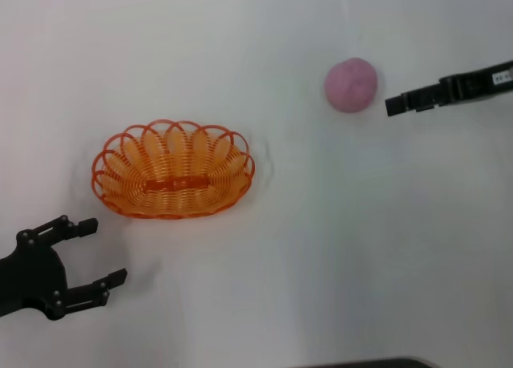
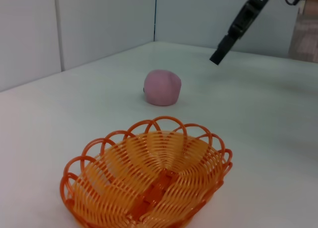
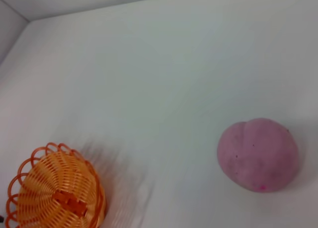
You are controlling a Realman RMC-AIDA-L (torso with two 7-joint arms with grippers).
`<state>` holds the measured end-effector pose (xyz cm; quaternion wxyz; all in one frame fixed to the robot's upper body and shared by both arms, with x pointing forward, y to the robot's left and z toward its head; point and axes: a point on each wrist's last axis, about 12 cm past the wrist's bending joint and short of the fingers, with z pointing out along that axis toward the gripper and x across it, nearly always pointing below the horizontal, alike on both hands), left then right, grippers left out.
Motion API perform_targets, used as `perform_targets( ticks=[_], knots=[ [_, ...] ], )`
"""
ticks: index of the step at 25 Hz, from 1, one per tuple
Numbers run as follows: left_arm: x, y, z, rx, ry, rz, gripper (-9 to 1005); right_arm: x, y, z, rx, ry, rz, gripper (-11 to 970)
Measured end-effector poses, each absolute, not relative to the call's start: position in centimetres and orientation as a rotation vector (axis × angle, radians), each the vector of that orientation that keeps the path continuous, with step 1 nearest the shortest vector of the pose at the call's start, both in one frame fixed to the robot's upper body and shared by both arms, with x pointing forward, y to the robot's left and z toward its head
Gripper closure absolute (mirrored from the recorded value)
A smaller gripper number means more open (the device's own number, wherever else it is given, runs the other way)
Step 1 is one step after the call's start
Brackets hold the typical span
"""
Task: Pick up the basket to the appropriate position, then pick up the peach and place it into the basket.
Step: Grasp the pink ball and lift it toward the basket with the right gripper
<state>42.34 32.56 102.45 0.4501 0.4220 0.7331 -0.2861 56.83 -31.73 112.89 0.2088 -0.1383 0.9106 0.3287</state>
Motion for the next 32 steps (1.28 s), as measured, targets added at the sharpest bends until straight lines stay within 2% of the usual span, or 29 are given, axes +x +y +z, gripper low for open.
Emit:
perform_targets(
  ticks=[7,20,32],
  knots=[
    [42.3,32.5,102.4,1.05,1.815,-0.711,147,58.6,-29.7,114.3,-0.403,2.657,0.801,135],
    [42.2,32.4,102.2,1.06,1.829,-0.722,147,61.6,-25.0,117.9,-0.74,2.695,0.42,133],
    [42.2,32.3,102.2,1.054,1.823,-0.737,148,62.9,-23.0,117.7,-0.834,2.635,0.267,132]
  ],
)
